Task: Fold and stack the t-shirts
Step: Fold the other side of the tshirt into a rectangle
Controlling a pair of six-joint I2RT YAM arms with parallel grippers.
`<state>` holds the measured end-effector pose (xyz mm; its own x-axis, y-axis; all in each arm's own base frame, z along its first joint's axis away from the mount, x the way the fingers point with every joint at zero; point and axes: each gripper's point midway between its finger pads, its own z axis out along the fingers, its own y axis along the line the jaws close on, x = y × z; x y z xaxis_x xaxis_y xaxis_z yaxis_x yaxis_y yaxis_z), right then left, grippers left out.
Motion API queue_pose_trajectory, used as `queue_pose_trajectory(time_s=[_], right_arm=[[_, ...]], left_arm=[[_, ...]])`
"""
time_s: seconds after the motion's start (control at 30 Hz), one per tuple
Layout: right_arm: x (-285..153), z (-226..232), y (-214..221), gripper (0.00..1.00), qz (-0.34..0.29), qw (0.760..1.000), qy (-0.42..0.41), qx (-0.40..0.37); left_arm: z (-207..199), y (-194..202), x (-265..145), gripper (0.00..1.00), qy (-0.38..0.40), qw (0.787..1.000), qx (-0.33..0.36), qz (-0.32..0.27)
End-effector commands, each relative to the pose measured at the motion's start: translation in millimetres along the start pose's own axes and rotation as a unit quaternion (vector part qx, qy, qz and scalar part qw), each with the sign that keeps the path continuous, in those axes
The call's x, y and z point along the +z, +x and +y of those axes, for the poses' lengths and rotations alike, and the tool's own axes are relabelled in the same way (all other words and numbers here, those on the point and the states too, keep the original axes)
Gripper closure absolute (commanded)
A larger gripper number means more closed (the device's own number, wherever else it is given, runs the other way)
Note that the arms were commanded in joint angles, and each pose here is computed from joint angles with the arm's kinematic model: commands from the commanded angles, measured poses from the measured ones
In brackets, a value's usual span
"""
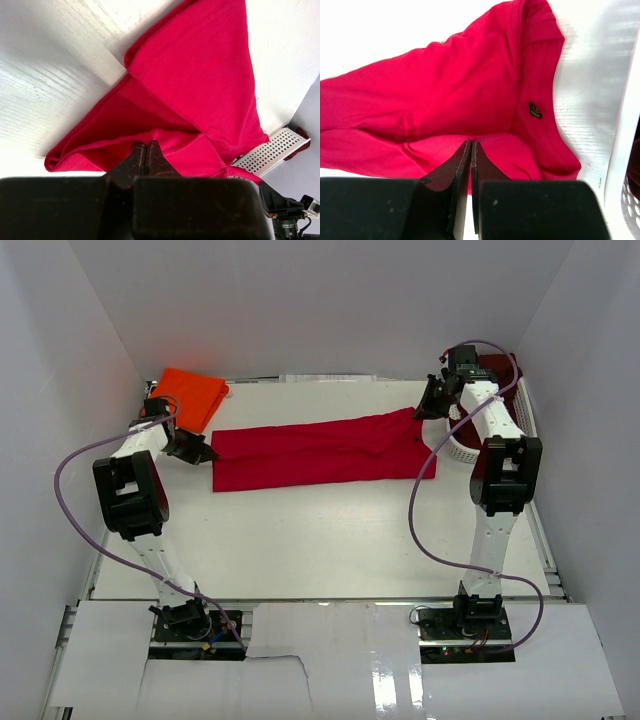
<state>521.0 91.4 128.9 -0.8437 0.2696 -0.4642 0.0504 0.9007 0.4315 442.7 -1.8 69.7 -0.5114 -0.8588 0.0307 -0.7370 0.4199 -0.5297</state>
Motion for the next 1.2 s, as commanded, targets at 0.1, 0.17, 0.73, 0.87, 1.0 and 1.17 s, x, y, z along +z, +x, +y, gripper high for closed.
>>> queue_pose_trajectory(time_s=[0.1,0.17,0.73,0.87,1.0,1.17], right_arm=[[-3,2,-18,0.92,-0.025,1.000,-0.005,-0.007],[-4,3,-19,0.92,-0.026,1.000,-0.005,-0.007],[-20,4,-29,0.92,-0.044,0.999,-0.007,-0.007],[-19,4,-31,0.92,-0.045,0.999,-0.008,-0.006],[-14,2,-32,0.92,-0.042,0.999,-0.009,-0.003],[-8,2,-35,0.92,-0.044,0.999,-0.011,-0.003]], left_arm=[[-13,-6,-13,1.00,0.011,1.000,0.004,-0.016],[-15,-5,-15,1.00,0.013,1.000,0.003,-0.017],[-11,-10,-28,1.00,0.013,1.000,-0.006,-0.027],[-9,-11,-27,1.00,0.012,1.000,-0.008,-0.023],[-7,-13,-25,1.00,0.009,1.000,-0.011,-0.025],[-4,-16,-23,1.00,0.006,1.000,-0.015,-0.024]])
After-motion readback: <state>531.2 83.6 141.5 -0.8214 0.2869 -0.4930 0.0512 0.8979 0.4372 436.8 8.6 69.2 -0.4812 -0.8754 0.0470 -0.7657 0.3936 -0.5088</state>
